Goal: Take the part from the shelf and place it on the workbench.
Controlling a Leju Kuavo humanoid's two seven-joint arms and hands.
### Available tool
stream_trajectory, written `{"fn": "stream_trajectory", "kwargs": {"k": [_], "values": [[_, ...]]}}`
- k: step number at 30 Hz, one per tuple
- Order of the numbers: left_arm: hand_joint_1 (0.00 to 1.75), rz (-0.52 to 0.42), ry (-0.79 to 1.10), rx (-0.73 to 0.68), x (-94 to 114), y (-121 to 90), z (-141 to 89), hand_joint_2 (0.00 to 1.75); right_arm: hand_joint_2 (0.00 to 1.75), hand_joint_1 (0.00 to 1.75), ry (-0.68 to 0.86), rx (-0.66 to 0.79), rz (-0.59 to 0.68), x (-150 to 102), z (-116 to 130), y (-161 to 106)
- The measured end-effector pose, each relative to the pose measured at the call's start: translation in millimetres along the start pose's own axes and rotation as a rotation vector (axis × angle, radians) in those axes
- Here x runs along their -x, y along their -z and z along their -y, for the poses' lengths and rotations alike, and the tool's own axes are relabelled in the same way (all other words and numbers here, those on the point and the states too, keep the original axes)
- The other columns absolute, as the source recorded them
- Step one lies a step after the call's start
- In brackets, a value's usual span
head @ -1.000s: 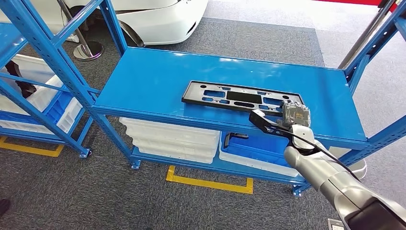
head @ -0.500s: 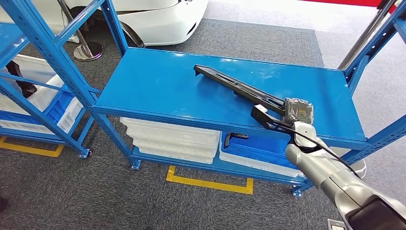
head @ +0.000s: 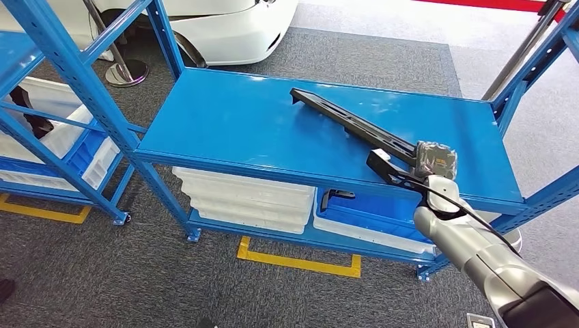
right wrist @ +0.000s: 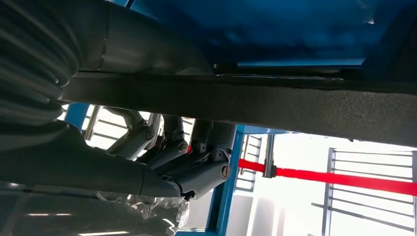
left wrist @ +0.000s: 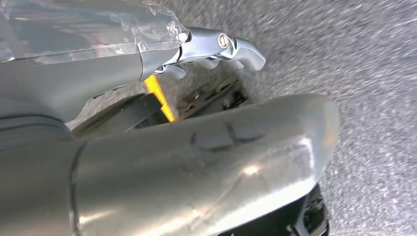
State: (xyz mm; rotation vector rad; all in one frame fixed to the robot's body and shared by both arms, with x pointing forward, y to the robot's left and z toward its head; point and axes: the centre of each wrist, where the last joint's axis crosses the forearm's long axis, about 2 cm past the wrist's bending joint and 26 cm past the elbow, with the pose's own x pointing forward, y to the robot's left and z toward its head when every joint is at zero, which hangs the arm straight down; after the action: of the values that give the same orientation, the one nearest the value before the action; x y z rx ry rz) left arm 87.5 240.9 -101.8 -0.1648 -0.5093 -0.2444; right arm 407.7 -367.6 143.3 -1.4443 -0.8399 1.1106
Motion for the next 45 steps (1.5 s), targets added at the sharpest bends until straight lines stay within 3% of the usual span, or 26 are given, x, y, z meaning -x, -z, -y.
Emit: {"fn": "stream_trajectory", "kwargs": {"k": [4,8,10,12,14,23,36,45], "values": [[0.00,0.003,0.010,0.052,1.1,-0.3,1.7,0.00,1.75,1.75,-0.054,0.047,0.012,-1.3,7.5,0.3],[0.00,-0.018,-0.018,0.097,2.2,-0.7,3.0,1.75,1.75,1.75,-0.139,0.104,0.018,-4.5,22.1,0.7],[0.00,-0.032,-0.031,0.114,2.9,-1.0,3.6,0.87,1.75,1.75,-0.204,0.147,0.025,-6.2,36.3,0.7],[0.00,-0.042,-0.036,0.121,3.6,-1.3,4.0,0.87,1.75,1.75,-0.252,0.189,0.035,-7.6,53.2,0.4],[0.00,-0.046,-0.040,0.123,4.0,-1.4,4.2,1.75,1.75,1.75,-0.273,0.232,0.050,-9.5,70.9,-1.3],[0.00,-0.046,-0.044,0.129,4.4,-1.6,4.4,1.75,1.75,1.75,-0.244,0.403,0.130,-16.7,122.9,-19.0],[0.00,-0.044,-0.045,0.118,4.4,-1.5,4.2,1.75,1.75,1.75,-0.238,0.584,0.231,-28.1,154.3,-43.7],[0.00,-0.041,-0.052,0.127,4.4,-1.6,4.4,1.75,1.75,1.75,-0.216,0.653,0.301,-38.8,163.1,-58.4]]}}
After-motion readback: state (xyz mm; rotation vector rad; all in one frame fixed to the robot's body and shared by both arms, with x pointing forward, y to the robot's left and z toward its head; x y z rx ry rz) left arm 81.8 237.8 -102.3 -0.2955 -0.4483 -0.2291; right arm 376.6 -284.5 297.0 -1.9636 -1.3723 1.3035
